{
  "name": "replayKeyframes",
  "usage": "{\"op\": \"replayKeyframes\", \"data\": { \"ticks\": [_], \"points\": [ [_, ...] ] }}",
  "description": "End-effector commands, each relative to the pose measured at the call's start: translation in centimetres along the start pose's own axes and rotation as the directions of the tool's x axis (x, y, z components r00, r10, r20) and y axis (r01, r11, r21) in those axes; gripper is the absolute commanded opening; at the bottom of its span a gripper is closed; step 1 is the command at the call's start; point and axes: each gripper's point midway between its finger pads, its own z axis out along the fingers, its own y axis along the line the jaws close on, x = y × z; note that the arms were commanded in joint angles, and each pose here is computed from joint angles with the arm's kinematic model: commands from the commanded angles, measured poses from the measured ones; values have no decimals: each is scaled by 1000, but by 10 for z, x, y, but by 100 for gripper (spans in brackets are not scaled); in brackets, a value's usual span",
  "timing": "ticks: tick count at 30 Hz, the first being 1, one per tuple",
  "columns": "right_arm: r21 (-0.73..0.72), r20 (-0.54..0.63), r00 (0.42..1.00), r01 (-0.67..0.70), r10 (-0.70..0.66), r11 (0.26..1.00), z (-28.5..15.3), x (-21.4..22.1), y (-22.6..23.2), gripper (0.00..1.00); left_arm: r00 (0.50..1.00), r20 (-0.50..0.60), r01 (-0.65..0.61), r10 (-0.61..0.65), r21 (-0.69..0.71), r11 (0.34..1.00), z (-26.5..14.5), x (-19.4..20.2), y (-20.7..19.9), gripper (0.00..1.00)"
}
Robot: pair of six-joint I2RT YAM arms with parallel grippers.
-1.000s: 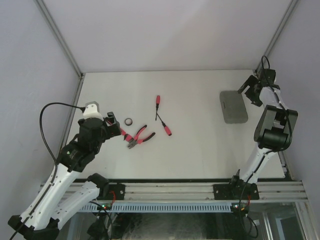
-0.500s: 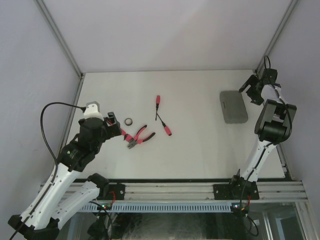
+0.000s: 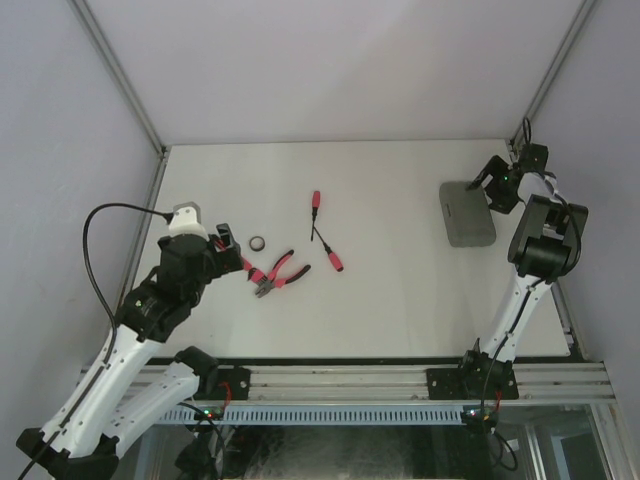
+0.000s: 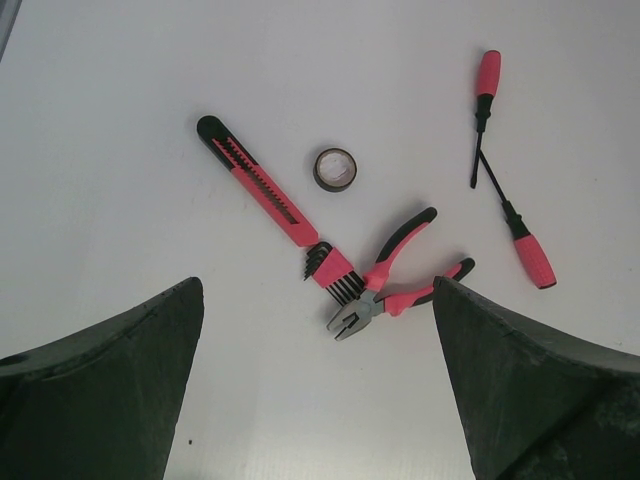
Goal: Sort the tools into containers
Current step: Move the storage box to the center of the board.
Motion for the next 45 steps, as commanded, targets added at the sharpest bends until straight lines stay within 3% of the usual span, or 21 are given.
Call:
{"op": "replayKeyframes", "data": {
  "ticks": [1,18,35,45],
  "points": [
    [-84,53,998,43,-38,996,-2,-20,22,85,999,32,-6,6,-1,1000,3,-9,-1,100],
    [-106,-3,1000,25,-26,994,0,10,40,78,1000,20,-5,5,-20,1000,7,-8,3,99],
    [-148,-91,982,151,-166,977,-20,102,80,76,1000,24,2,-1,-37,999,5,-9,8,100],
    [-138,-75,987,131,-143,982,-44,149,93,75,995,44,89,-88,-36,995,8,-12,11,100]
  ]
}}
